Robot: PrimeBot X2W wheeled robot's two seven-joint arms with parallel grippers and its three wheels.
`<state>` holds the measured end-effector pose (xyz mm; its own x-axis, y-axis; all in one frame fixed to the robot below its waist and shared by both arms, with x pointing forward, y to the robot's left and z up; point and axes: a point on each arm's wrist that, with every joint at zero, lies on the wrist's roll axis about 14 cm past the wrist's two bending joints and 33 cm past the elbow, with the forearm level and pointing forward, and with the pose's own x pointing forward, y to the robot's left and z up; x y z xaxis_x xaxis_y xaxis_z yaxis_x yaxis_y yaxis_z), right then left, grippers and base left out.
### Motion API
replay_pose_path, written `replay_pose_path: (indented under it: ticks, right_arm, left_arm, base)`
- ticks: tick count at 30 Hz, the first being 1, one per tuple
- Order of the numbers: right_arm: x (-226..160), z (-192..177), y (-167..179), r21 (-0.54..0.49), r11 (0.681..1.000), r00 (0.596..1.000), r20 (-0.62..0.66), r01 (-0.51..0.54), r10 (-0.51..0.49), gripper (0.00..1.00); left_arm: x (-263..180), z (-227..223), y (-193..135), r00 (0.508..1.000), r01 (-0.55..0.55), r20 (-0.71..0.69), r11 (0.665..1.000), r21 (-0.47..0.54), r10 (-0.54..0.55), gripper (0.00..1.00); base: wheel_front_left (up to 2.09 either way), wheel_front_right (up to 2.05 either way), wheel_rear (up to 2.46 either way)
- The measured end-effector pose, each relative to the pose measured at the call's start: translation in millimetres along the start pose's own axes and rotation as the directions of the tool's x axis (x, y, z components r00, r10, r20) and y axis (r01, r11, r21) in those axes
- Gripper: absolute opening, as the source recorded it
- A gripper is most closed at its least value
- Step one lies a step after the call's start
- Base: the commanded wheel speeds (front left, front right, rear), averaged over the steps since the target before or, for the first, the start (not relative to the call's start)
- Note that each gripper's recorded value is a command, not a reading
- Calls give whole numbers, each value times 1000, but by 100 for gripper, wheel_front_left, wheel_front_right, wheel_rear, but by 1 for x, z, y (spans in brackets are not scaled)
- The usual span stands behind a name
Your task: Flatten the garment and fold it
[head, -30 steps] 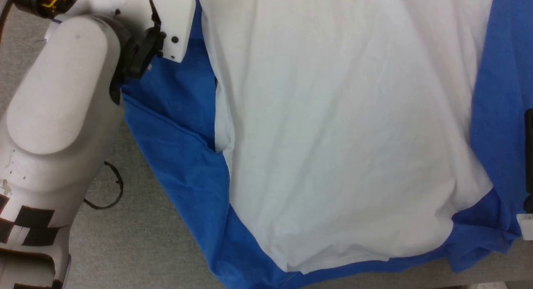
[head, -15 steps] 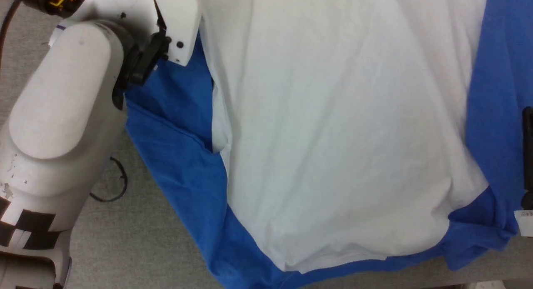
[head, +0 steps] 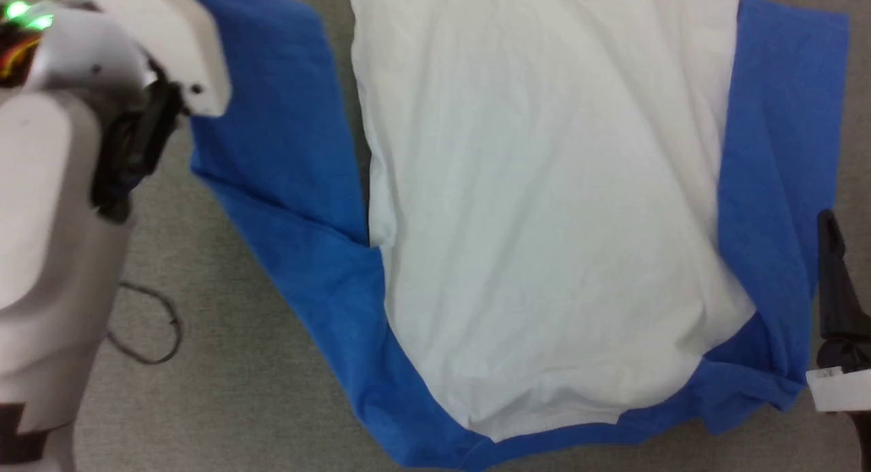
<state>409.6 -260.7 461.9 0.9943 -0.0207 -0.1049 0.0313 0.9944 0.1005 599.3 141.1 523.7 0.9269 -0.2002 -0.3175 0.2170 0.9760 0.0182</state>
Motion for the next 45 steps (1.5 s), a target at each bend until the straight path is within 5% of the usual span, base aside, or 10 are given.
replay_pose_path:
  ticks: [10,17,28,36,45]
  right_arm:
    - [-39,38,20,36,999,996,85,18,-21,100]
    - [-58,58,32,57,998,990,140,8,-16,100]
    - [-69,78,46,53,998,981,193,-23,12,100]
    - [-77,85,43,55,998,977,212,-9,-3,100]
    - [-86,85,27,53,998,975,215,45,-55,100]
  left_arm:
    - [-103,59,68,956,-197,201,975,-103,214,0]
    - [-175,53,109,898,-326,245,926,-192,367,0]
    - [-229,40,117,855,-363,290,896,-256,430,0]
    - [-224,53,72,861,-284,371,934,-216,347,0]
    - [-212,71,-69,884,45,467,996,-77,-4,0]
  base:
    - [0,0,0]
    - [0,0,0]
    - [0,0,0]
    - [0,0,0]
    - [0,0,0]
